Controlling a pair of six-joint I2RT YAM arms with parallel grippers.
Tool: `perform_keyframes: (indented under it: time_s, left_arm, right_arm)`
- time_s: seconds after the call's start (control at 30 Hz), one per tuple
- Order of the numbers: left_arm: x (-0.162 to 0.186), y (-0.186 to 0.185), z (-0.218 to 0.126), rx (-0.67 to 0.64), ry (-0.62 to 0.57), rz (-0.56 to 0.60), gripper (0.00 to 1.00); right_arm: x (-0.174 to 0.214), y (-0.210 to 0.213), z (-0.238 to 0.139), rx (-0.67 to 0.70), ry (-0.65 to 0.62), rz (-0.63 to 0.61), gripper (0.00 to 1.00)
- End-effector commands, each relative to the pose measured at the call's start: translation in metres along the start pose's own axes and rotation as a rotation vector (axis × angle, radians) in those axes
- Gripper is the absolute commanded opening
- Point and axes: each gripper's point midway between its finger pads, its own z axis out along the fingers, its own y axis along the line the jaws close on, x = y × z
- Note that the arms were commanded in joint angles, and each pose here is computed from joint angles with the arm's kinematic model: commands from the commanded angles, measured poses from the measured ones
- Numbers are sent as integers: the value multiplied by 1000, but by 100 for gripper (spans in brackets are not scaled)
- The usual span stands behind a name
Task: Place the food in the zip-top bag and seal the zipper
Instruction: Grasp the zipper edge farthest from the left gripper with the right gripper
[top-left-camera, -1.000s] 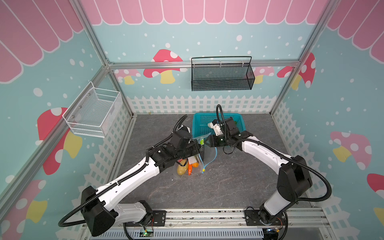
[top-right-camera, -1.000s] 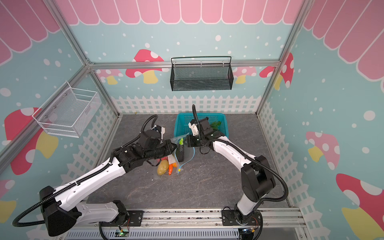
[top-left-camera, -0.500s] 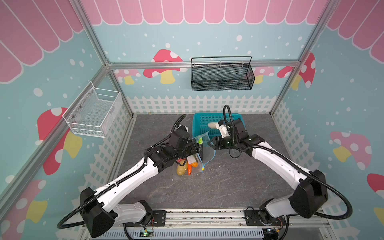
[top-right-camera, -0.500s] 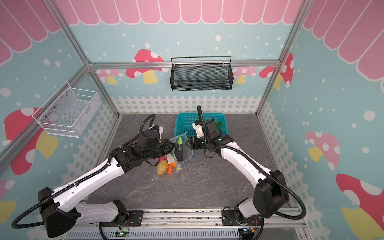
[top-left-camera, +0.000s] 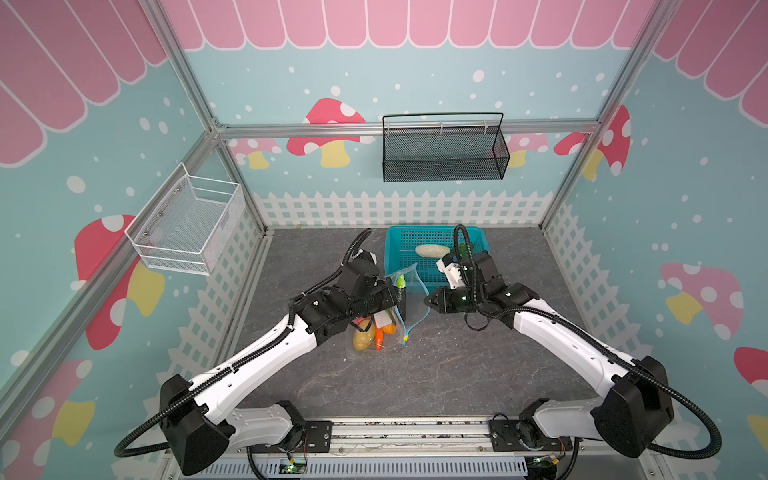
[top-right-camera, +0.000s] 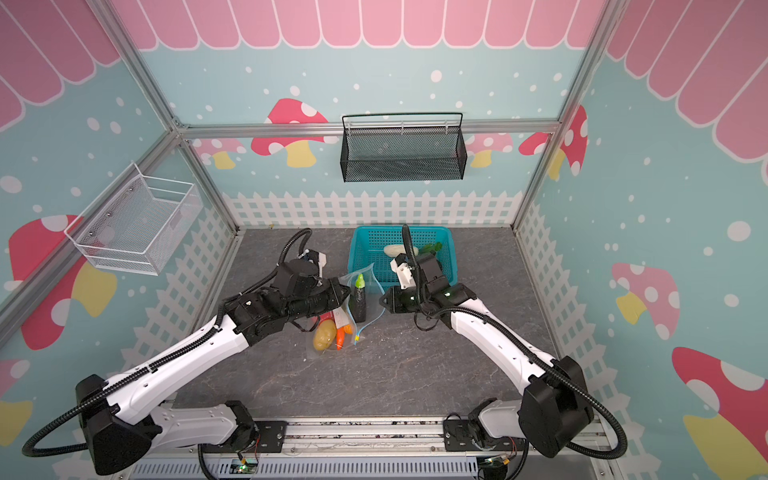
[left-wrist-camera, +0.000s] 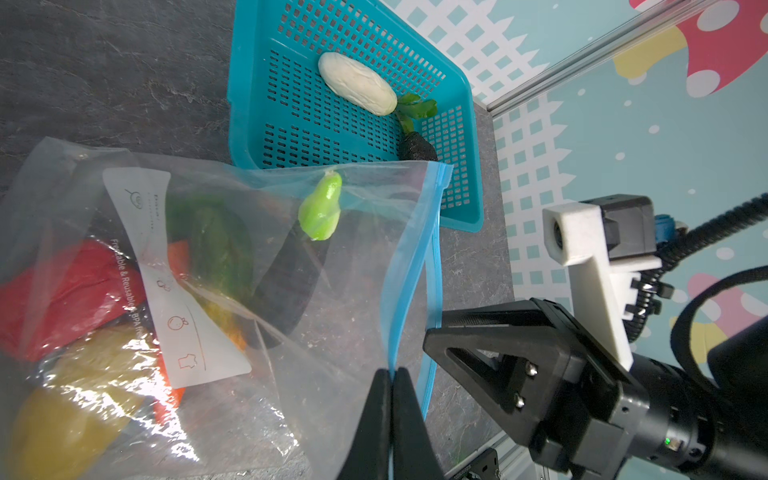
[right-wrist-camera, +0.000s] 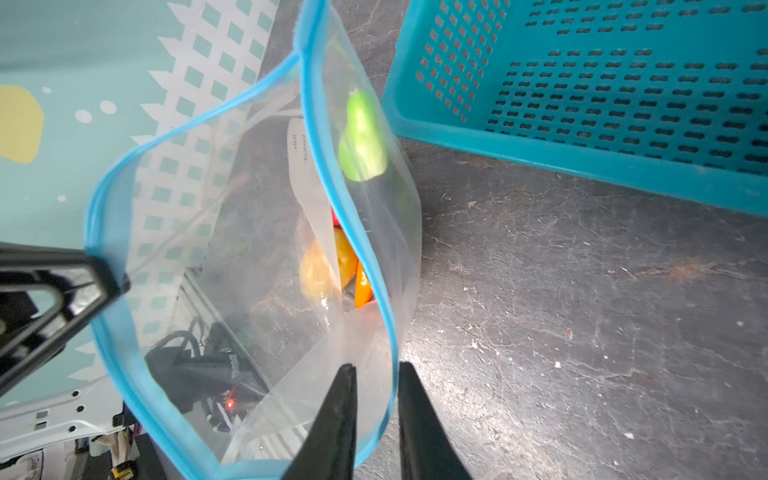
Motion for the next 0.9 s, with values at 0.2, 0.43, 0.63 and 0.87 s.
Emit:
perform_keyframes:
  time_s: [0.2,0.43,0.63,0.87]
  left_arm:
    - [-14,-6,-20,5,-47,-1,0]
    - [-24,-6,-39,-6,-95,22,0]
    - [-30,-5,-50,-11,-123,25,0]
    - [-39,-2,-63,-35,-163,31,0]
  right_arm:
    - [-15,37,-4,-85,-32,-54,9]
    - [-29,57,-1,-92,-40,-103,9]
    - [-36,68,0,-92,-43,-125,8]
    - [-47,77,1,-84,-54,-160,9]
